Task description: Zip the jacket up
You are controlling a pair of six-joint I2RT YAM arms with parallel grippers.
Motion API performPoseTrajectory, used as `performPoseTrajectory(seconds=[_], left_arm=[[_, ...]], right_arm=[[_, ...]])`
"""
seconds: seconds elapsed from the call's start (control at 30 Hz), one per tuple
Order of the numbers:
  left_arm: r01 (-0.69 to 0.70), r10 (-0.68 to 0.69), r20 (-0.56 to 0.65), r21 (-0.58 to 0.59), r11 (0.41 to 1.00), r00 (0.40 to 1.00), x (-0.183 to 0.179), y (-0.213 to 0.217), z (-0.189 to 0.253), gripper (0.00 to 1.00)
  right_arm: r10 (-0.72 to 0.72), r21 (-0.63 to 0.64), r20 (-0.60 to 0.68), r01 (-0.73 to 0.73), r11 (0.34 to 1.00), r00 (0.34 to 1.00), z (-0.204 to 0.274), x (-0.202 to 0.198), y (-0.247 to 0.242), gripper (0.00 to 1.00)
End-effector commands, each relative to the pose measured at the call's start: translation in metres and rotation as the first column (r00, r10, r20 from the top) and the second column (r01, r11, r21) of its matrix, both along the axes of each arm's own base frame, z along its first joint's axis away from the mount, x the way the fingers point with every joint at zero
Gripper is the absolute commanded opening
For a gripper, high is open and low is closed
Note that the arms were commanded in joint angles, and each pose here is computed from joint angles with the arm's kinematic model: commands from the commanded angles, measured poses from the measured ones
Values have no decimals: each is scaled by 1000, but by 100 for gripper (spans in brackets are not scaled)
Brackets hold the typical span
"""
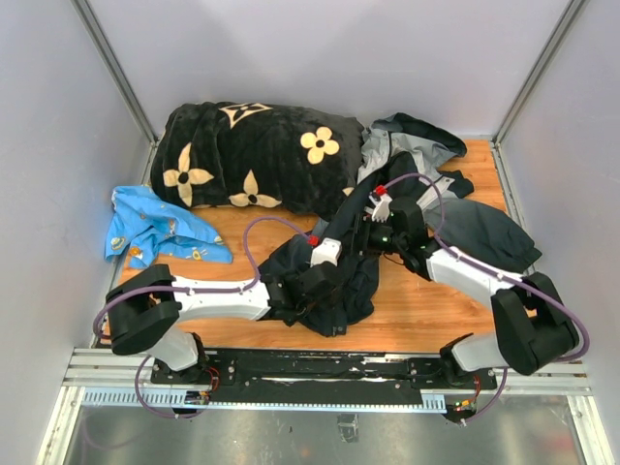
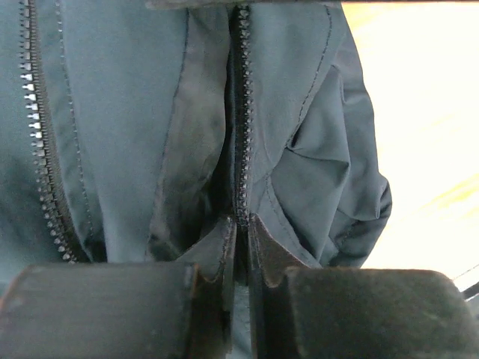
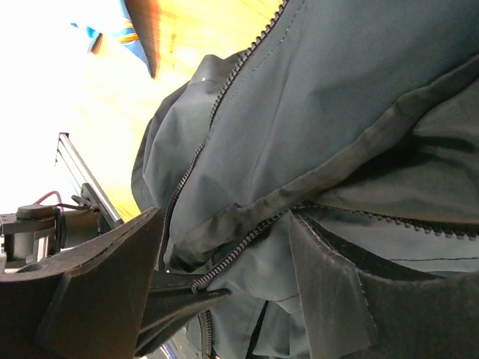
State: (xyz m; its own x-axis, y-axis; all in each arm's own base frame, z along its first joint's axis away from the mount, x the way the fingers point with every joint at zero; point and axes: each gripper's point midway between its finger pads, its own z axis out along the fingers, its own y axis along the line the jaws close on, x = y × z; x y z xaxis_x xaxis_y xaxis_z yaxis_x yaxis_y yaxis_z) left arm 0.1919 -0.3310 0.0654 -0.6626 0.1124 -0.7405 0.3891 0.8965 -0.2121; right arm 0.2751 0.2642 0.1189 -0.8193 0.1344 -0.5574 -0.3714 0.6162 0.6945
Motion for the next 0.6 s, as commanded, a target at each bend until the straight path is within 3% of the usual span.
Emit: performPoseTrajectory(seconds=[0.0,0.23,0.57], left_arm=[[17,-14,64,-47,999,998,2,2,24,3],[170,-163,49,-247,954,985,-13,-17,61,0],[232,-211,98,-487,842,973,4,-9,120,0]], right_arm=[[9,-42,77,-6,999,997,15,-5,-6,70],[-7,-91,150,21,996,989,32,-25,-32,75],[11,-76,232,6,997,973,36,-66,-54,78]])
